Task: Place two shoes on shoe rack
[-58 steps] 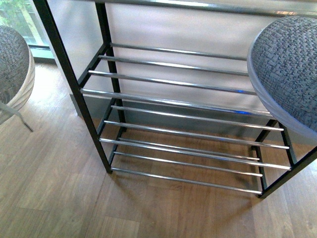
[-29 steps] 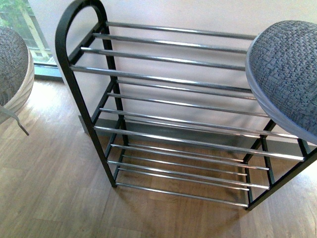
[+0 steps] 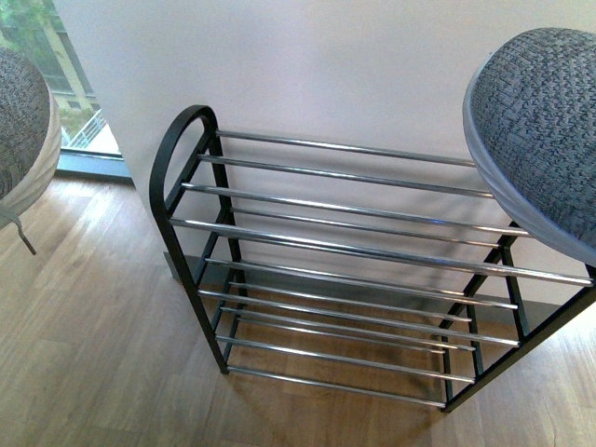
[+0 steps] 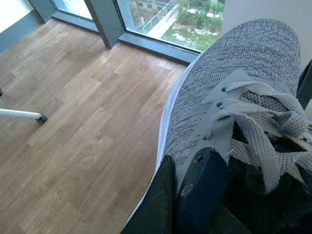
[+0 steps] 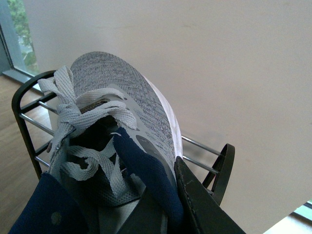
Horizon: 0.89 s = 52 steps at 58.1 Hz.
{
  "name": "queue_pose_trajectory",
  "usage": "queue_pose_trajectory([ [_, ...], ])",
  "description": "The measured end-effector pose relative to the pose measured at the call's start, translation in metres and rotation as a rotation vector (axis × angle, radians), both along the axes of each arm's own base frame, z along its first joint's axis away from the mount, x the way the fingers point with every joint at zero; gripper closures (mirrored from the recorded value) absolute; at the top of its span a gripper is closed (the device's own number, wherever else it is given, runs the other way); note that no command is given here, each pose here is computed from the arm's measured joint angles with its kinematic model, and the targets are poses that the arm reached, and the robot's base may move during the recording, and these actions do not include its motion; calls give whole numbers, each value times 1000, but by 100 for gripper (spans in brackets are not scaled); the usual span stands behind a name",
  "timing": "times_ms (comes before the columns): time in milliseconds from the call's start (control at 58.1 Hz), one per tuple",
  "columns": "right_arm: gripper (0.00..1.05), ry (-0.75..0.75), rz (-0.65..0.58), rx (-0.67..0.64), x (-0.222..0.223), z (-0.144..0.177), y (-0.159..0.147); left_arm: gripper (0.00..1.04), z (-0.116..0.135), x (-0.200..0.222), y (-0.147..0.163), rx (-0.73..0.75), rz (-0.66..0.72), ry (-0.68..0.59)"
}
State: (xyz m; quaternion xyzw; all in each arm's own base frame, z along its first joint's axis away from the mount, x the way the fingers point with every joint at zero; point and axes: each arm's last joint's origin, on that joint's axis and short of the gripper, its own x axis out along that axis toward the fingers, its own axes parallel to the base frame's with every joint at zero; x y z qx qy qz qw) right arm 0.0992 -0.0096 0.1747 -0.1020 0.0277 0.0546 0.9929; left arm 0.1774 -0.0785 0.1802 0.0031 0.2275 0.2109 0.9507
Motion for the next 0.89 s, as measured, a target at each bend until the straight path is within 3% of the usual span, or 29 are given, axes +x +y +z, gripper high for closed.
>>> queue_pose_trajectory([
  [120,103,-52,130,75,0,2,1,103,0,0,0,0,0,0],
  [551,103,46,158,115,64,50,50,103,0,0,0,-2,-2,1],
  [740,103,267,23,199,126,30,71,103,0,0,0,-2,-2,1],
  [895,103,325,-88,238,147,18,73,103,0,0,0,-1,-2,1],
])
